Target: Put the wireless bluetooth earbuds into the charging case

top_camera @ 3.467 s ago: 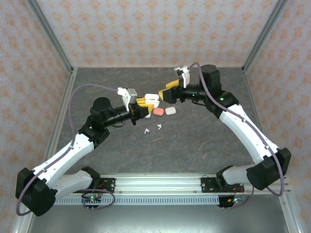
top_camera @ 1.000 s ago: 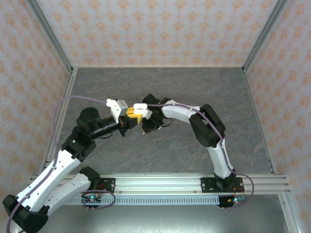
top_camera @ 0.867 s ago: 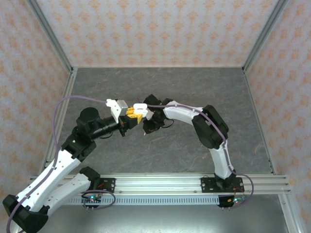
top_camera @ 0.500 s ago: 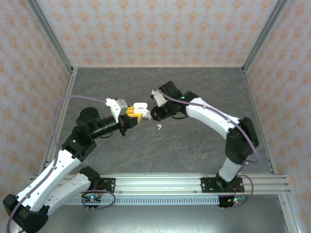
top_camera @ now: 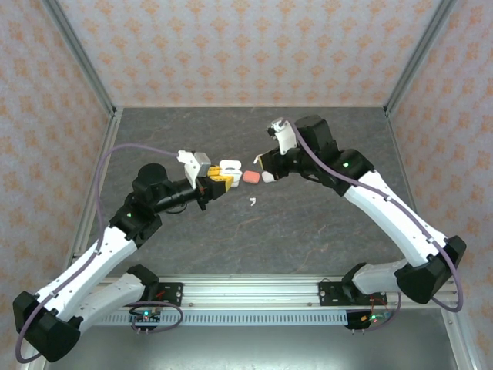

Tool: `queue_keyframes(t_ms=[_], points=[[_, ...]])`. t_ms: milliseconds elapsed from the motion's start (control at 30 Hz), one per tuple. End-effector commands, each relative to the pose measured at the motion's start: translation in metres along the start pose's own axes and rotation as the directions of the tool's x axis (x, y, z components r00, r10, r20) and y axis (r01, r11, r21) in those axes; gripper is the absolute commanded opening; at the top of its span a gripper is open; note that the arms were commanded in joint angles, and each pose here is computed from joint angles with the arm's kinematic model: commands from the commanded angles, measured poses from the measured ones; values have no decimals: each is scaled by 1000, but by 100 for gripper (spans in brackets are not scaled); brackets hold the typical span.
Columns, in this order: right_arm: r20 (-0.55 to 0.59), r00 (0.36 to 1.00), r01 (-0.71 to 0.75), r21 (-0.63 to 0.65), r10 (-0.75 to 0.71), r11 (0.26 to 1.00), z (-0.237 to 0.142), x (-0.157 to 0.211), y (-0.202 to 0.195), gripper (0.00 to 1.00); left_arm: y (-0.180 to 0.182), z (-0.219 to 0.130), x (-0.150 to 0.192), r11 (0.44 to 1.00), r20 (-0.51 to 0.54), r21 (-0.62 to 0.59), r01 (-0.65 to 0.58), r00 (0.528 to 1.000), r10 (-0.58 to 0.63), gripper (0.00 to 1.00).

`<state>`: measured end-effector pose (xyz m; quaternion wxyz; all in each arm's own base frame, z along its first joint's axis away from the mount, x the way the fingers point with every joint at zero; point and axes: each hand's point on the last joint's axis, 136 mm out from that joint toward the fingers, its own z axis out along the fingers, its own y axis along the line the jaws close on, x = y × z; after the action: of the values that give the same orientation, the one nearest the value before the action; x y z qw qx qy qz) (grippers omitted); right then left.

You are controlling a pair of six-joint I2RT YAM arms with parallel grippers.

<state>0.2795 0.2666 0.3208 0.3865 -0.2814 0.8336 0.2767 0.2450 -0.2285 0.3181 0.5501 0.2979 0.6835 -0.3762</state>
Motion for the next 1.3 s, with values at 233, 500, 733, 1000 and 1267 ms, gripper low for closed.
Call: queue_keyframes(t_ms=[233,500,733,1000,1267], points=[[168,971,185,-70,-171,980,-33,-35,44,12,-11,12,-9,996,22,88,-2,1000,0,0],[190,959,236,-129,-209,963,-28,-36,67,12,-12,16,-9,994,18,107,0,1000,-2,0],[159,963,245,-184,-218,952,-17,-29,79,12,-12,16,-11,994,22,109,-1,1000,-1,0],[123,968,239,-204,-218,949,-3,-23,83,12,-13,16,-12,994,23,113,-1,1000,-1,0],[110,971,231,-194,-212,954,2,-23,80,12,-12,17,-11,994,20,112,-1,1000,-2,0]])
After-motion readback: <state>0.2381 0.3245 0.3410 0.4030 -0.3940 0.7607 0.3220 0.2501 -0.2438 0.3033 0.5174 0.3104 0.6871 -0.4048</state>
